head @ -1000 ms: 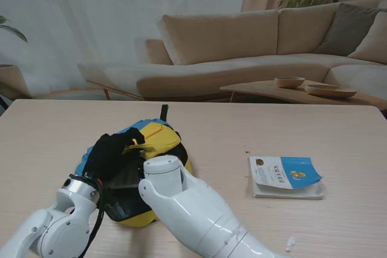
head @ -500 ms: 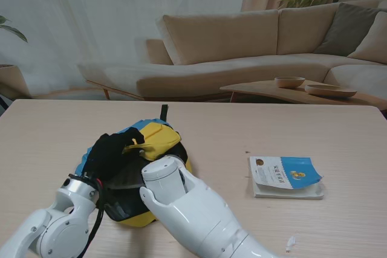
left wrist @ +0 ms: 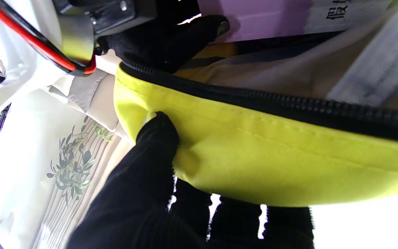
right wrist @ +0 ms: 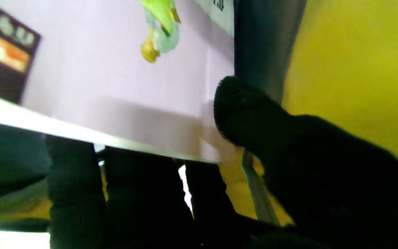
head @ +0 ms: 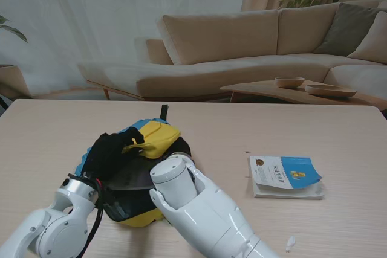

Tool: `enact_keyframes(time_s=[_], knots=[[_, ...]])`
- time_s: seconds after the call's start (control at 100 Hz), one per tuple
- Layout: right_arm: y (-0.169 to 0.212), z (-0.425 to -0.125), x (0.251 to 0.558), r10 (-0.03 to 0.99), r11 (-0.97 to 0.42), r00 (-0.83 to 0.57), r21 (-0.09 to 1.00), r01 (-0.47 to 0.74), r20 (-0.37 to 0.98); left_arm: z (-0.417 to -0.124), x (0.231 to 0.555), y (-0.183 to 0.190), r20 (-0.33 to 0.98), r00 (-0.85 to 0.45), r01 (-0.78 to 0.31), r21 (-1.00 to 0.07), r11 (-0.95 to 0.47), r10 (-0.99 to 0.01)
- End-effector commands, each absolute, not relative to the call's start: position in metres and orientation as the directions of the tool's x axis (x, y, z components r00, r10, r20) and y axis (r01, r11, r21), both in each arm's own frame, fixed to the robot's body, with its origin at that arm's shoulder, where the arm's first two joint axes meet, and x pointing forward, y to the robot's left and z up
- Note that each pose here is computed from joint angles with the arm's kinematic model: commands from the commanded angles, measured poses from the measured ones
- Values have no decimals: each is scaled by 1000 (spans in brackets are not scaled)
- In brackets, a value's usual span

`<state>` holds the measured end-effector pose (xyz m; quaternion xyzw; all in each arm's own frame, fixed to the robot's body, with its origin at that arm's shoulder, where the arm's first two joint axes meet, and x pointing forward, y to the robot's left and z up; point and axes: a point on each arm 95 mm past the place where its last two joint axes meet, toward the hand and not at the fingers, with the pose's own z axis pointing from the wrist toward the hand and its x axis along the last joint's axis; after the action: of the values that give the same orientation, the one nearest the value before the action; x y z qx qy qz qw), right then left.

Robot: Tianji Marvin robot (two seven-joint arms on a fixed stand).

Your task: Pack books into the school bag then zip close the school bag

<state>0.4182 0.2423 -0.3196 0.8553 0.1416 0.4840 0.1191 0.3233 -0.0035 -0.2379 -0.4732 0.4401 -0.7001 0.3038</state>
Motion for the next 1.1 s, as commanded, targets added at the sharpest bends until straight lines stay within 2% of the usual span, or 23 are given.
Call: enact_keyframes(time_s=[0.0,0.32,0.58,0.86,1.09], knots=[[242,-316,416,345,-938,483,320,137,805,-235,321,-7,397,-379,7,-902,-432,-836],[230,-310,411,348,-938,433,312,154,832,-235,324,-7,394,-376,6,-904,-428,-839],[218,-302,396,259,-964,408,206,169,876,-238,327,-4,394,-365,4,-905,-425,-843],[201,-302,377,221,-965,394,142,220,892,-239,331,-4,396,-356,-7,-907,-421,-846],[171,-297,360,207,-957,358,113,267,911,-242,334,-4,400,-349,-35,-909,-415,-848]])
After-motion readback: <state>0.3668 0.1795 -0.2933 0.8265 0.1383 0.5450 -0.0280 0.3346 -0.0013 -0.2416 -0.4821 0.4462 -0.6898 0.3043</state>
